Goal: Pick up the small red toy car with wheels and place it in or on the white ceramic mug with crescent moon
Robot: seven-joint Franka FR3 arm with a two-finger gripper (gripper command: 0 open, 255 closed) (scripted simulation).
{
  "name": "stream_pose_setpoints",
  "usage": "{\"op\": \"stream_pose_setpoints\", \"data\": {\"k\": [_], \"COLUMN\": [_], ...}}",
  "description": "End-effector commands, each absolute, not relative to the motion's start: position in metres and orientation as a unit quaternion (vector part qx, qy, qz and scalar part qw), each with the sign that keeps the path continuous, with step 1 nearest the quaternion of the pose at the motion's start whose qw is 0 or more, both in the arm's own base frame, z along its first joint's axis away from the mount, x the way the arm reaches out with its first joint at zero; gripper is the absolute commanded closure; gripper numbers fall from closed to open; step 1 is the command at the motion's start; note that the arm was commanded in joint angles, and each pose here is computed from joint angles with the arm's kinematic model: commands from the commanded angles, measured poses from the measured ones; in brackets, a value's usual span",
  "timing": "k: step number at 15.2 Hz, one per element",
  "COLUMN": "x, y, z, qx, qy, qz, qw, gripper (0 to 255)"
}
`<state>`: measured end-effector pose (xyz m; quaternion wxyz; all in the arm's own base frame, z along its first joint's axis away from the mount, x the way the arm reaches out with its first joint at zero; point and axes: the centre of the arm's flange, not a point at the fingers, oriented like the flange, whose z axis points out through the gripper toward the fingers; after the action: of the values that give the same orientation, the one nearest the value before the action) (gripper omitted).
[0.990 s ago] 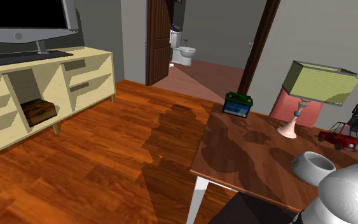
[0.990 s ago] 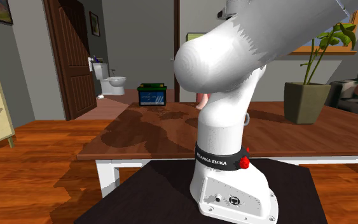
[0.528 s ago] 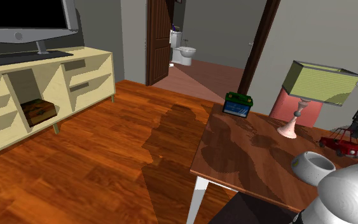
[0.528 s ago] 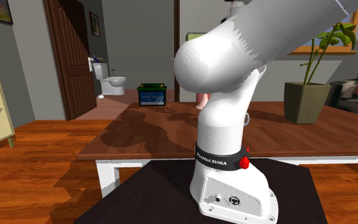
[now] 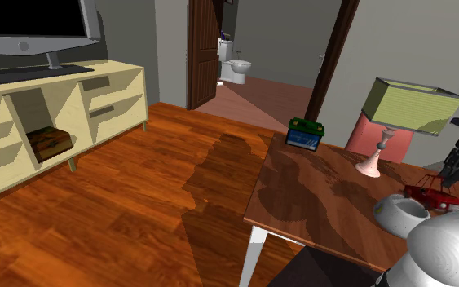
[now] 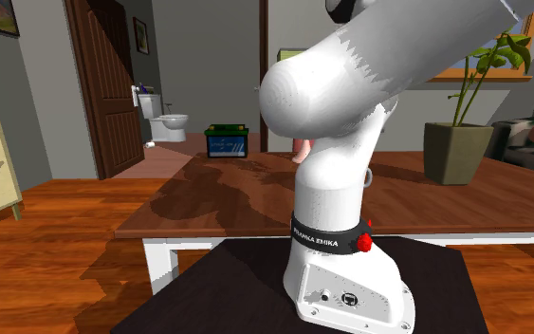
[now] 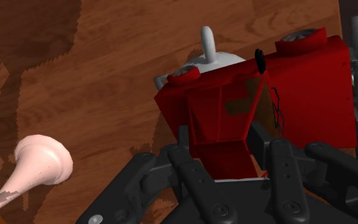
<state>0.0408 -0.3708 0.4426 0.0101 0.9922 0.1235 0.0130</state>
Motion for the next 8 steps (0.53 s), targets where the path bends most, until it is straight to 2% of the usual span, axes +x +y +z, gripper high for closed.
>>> {"op": "stream_pose_setpoints", "data": {"k": [1, 8], "x": [0.040, 0.040], "y": [-0.370, -0.370], "z": [0.432, 0.403], "qx": [0.992, 0.992], "qy": [0.124, 0.124], "qz": [0.013, 0.013], "qw": [0.010, 0.010], "gripper": [255, 255]}}
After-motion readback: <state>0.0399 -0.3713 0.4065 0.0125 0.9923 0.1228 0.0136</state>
